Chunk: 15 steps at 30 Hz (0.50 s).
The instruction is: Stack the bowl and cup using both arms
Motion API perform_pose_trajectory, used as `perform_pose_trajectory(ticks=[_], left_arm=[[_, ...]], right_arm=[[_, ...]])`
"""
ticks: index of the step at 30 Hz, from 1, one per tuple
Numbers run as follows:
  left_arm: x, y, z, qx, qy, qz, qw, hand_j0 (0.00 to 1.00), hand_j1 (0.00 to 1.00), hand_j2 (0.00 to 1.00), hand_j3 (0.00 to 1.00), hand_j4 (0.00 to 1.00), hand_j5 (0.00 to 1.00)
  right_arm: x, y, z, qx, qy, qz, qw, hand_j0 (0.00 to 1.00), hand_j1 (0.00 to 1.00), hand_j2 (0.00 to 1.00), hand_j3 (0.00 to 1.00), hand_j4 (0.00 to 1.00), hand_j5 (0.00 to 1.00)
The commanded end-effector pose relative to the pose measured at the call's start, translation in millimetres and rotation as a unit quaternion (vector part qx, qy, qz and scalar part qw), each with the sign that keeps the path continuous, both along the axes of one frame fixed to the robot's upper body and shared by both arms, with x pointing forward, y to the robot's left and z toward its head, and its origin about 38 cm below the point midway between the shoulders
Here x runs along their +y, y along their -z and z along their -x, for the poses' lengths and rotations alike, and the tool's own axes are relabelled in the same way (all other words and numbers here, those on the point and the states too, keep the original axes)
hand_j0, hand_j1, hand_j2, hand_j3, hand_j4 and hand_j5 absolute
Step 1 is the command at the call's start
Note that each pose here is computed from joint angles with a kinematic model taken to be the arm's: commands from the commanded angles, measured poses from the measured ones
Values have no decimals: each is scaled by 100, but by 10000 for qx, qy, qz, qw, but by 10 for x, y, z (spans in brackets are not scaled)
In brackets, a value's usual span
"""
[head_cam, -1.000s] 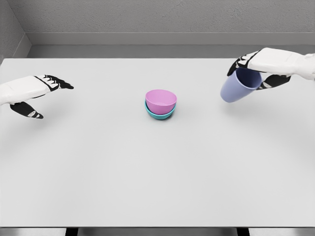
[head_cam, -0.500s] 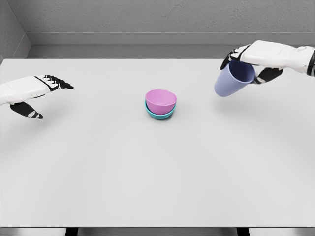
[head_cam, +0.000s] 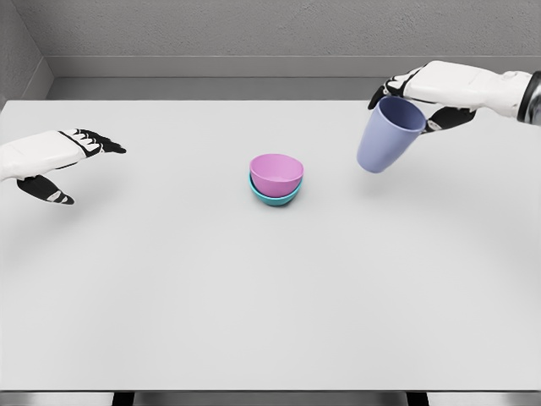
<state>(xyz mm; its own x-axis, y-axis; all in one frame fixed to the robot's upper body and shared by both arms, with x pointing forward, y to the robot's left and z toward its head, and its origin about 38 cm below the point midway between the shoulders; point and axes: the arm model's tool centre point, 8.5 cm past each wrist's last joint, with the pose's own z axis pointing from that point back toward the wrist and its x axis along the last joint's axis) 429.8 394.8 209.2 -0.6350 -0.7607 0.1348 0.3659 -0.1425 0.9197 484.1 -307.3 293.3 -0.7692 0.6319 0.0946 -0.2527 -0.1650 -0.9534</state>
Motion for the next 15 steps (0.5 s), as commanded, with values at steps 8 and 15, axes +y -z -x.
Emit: perform_pose_trajectory(ticks=[8, 15], left_arm=[[6, -8, -1, -2, -17, 28, 10000, 100, 100, 100, 100, 100, 100], [11, -11, 0, -2, -21, 22, 10000, 100, 100, 100, 100, 100, 100]], right_arm=[[86, -11, -23, -9, -60, -125, 9999, 54, 54, 54, 54, 54, 54], [233, -61, -61, -75, -185, -245, 9995, 54, 54, 54, 54, 54, 54]])
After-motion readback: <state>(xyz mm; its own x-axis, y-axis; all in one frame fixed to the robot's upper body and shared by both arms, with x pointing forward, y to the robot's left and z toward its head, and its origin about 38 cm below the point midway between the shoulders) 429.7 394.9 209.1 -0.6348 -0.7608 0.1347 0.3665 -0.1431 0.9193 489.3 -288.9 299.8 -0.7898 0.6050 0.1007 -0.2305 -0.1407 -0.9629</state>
